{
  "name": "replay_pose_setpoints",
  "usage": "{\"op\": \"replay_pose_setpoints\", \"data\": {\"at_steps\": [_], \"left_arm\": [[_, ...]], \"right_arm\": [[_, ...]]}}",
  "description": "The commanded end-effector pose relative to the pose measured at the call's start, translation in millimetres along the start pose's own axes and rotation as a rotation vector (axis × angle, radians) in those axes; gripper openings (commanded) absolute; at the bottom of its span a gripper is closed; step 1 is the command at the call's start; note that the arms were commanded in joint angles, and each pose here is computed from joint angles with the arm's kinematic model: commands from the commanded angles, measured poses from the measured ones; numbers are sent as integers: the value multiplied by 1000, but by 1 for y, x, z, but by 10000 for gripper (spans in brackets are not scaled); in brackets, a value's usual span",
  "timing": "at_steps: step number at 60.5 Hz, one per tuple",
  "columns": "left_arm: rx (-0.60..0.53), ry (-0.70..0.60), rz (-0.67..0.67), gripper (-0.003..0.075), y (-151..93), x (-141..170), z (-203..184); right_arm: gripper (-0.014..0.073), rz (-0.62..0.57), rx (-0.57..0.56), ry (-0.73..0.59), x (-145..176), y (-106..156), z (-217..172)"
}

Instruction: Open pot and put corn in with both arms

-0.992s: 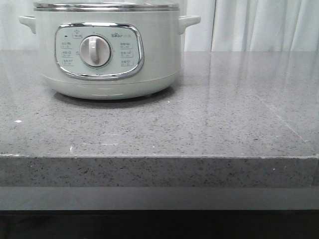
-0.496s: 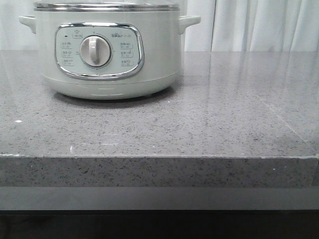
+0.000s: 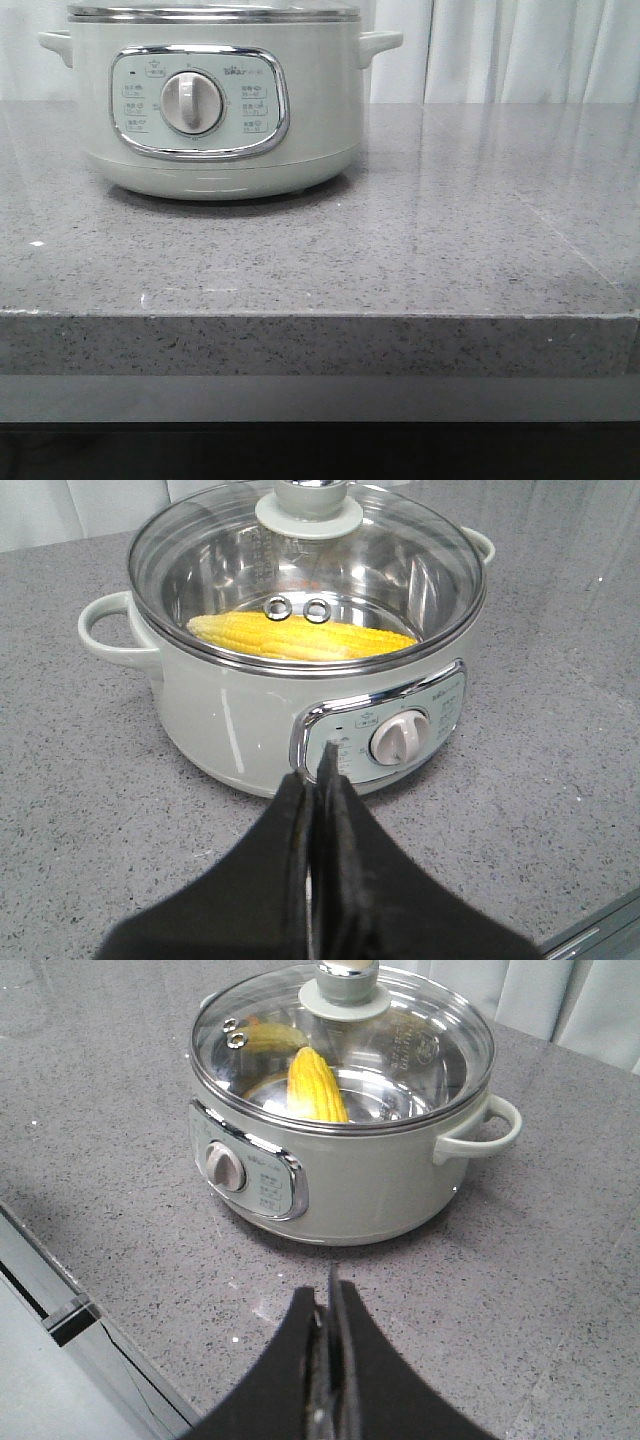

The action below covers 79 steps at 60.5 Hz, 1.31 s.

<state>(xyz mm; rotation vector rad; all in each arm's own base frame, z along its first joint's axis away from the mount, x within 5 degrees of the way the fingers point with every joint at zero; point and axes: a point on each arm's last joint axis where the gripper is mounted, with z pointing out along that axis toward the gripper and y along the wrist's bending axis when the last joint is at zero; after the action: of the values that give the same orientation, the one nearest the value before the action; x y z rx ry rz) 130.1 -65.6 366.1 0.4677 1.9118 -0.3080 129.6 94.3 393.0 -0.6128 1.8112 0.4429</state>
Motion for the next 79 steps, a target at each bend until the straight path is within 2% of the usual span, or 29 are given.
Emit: {"op": "replay_pose_setpoints", "data": {"at_steps": [1, 8, 14, 25, 33, 46, 52, 79], "left_arm": [[3, -113, -5, -20, 0, -16, -5], [-1, -142, -6, -20, 0, -8, -8], [-43, -209, 22, -20, 4, 12, -14], [-170, -360, -29, -20, 15, 69, -25], [-256, -402, -110, -20, 19, 115, -28], [-367, -493, -153, -20, 21, 163, -32], [-390, -554, -144, -20, 20, 175, -32], [-416, -538, -128, -20, 21, 177, -33]], "right_arm": [[-68, 5, 5, -91, -14, 0, -4], [-68, 5, 5, -91, -14, 0, -4], [-68, 5, 5, -91, -14, 0, -4], [-68, 5, 5, -91, -14, 0, -4], [-68, 5, 5, -91, -14, 0, -4], [-68, 5, 5, -91, -14, 0, -4], [-68, 5, 5, -91, -14, 0, -4], [-68, 5, 5, -90, -14, 0, -4]]}}
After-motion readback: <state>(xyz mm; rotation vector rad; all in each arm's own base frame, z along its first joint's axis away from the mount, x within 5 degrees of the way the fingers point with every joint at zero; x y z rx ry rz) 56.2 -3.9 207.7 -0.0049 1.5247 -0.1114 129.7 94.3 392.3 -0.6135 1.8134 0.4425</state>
